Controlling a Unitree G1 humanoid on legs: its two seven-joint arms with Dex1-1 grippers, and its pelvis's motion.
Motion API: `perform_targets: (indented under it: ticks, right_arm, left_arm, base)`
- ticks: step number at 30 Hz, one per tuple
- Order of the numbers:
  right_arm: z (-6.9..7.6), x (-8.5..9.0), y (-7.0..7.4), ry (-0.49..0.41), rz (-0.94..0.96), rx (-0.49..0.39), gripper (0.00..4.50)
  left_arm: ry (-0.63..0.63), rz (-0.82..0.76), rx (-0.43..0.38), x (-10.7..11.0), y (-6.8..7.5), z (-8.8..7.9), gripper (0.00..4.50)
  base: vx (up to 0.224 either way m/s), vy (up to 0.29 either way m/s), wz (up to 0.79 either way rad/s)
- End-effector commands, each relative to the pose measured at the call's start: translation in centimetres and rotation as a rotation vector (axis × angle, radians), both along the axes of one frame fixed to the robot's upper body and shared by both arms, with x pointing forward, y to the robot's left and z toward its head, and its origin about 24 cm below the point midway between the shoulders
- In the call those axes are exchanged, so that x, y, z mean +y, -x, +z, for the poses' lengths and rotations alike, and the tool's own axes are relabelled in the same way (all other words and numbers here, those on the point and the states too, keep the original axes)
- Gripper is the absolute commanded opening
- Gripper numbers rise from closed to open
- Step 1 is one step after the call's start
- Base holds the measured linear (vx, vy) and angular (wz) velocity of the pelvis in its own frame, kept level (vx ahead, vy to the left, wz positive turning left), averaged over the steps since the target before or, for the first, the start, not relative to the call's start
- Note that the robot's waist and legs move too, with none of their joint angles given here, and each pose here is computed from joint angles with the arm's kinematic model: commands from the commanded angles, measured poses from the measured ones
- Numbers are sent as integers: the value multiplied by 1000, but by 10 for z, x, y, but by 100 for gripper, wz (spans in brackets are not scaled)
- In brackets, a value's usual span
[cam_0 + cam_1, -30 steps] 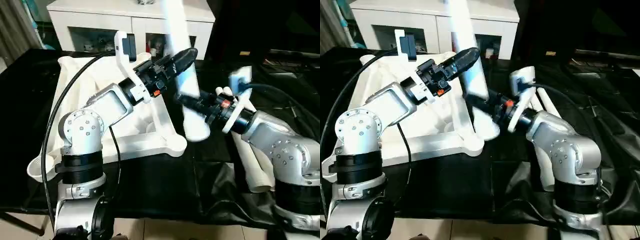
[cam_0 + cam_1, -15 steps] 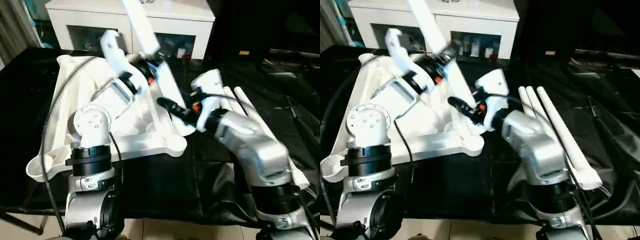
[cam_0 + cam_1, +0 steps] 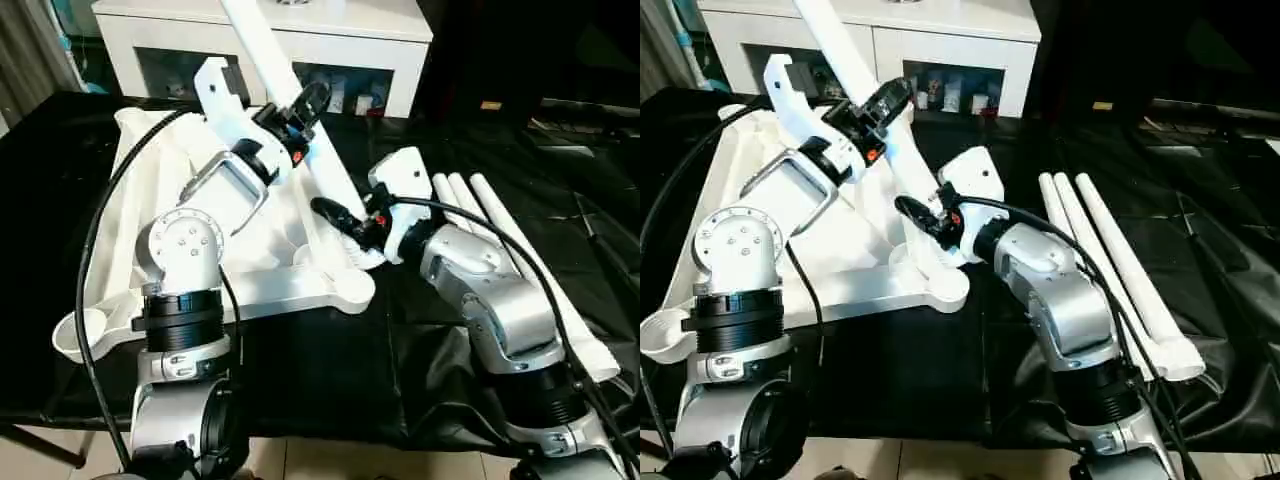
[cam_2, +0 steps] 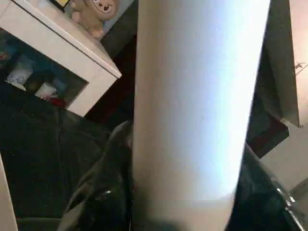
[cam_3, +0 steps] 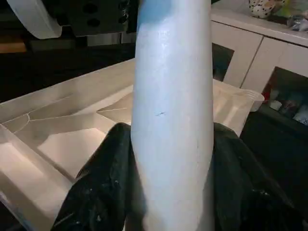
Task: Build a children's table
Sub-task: Pick table leg
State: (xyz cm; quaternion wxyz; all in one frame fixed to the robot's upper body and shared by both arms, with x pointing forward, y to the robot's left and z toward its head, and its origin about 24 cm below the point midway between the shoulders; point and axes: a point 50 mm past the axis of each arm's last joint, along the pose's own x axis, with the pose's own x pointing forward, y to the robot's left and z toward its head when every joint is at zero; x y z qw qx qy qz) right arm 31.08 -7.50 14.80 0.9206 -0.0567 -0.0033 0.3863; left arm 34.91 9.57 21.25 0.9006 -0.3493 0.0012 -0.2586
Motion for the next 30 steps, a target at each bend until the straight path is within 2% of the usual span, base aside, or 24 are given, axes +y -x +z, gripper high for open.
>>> perform_targets:
  ticks: [1, 4, 5, 7, 12, 14, 15, 19, 22, 26, 30]
  right_arm:
    - [15, 0, -2, -23, -13, -75, 184]
    - [15, -1, -3, -25, -16, -77, 184]
    - [15, -1, -3, -32, -15, -76, 219]
    - [16, -2, -3, -66, -6, -67, 254]
    - [19, -4, 0, -129, 38, -25, 295]
    - [23, -11, 1, -234, 87, 68, 311]
    - [24, -12, 2, -243, 99, 77, 311]
    - [21, -24, 10, -175, 247, 174, 317]
    - [20, -32, 13, -152, 284, 204, 317]
    - [23, -43, 14, -182, 323, 270, 317]
    - [20, -46, 20, -162, 379, 339, 317]
  left_arm:
    - [-25, 20, 14, 2, -1, -4, 200]
    - [-26, 19, 13, 2, -1, -4, 186]
    - [-38, 8, 4, 1, 0, -4, 183]
    - [-66, -26, -21, -2, 2, -3, 182]
    - [-100, -122, -74, -8, 9, 1, 181]
    - [-131, -205, -108, -13, 15, 3, 181]
    - [-135, -216, -112, -14, 16, 3, 181]
    - [-169, -356, -162, -18, 25, 5, 181]
    - [-180, -419, -190, -18, 29, 7, 181]
    - [-158, -525, -238, -17, 36, 15, 181]
    - [-136, -615, -282, -18, 42, 21, 181]
  base:
    - [0, 0, 0]
    - [0, 0, 0]
    - [0, 0, 0]
    - [0, 0, 0]
    - [0, 0, 0]
    - [0, 0, 0]
    - [0, 0, 0]
    - [0, 0, 0]
    - [0, 0, 0]
    - [0, 0, 0]
    - [0, 0, 0]
